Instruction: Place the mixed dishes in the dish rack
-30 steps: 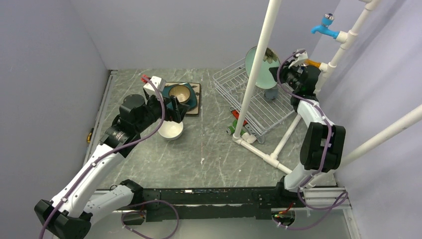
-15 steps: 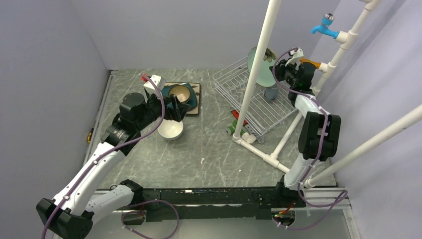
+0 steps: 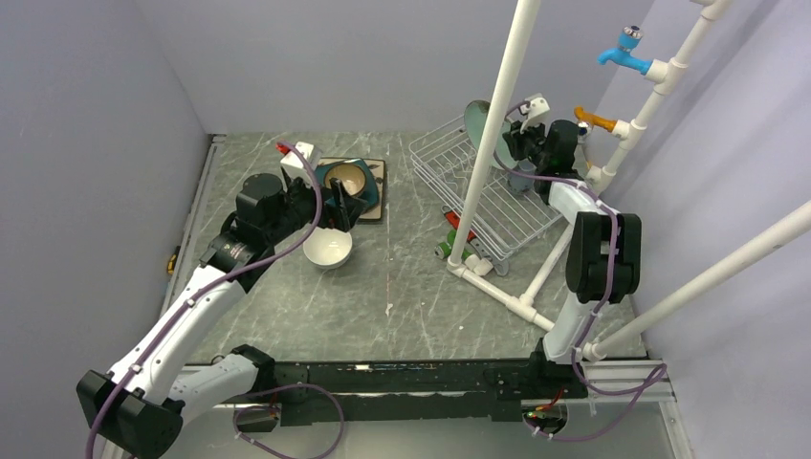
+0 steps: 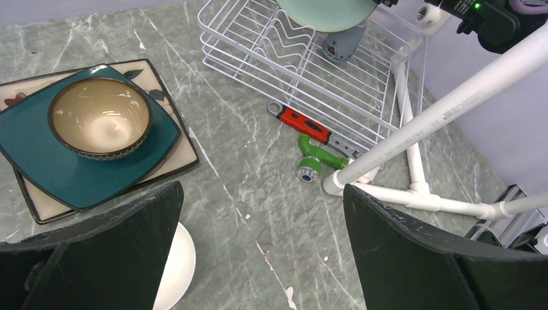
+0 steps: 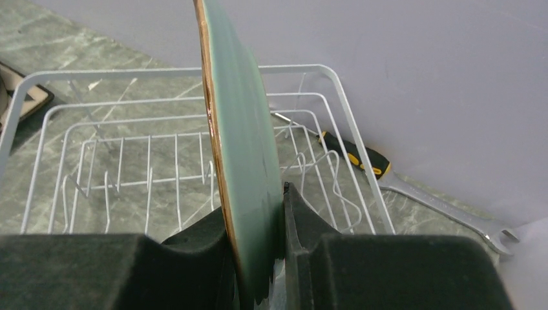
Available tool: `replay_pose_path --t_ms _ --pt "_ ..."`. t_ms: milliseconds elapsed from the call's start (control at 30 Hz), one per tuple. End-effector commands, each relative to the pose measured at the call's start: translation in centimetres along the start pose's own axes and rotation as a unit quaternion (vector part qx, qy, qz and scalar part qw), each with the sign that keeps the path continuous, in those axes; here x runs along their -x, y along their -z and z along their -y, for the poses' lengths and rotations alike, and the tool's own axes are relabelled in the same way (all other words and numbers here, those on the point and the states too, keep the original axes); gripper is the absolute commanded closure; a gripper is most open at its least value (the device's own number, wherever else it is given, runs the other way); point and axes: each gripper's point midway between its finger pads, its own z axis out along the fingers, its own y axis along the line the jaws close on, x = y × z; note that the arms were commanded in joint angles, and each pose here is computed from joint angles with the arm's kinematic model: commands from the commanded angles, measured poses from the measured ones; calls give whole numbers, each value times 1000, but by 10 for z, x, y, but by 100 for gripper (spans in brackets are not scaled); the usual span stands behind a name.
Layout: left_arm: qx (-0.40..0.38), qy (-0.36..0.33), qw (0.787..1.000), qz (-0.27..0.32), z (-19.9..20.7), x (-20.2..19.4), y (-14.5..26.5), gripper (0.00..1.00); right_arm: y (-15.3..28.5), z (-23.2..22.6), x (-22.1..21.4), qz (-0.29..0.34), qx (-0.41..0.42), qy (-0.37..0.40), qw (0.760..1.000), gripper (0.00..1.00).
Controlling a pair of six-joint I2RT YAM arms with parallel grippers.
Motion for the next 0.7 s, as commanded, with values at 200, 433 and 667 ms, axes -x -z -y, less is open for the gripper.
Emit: replay_pose_path --t_ms 200,433,667 --pt "-15 8 1000 16 4 10 -2 1 -13 20 51 72 -15 83 994 100" --pt "-12 11 1000 13 1 9 -3 1 -20 12 38 61 -13 80 995 99" --pt "-7 12 1000 22 -3 13 0 1 -23 2 22 44 -23 90 995 93"
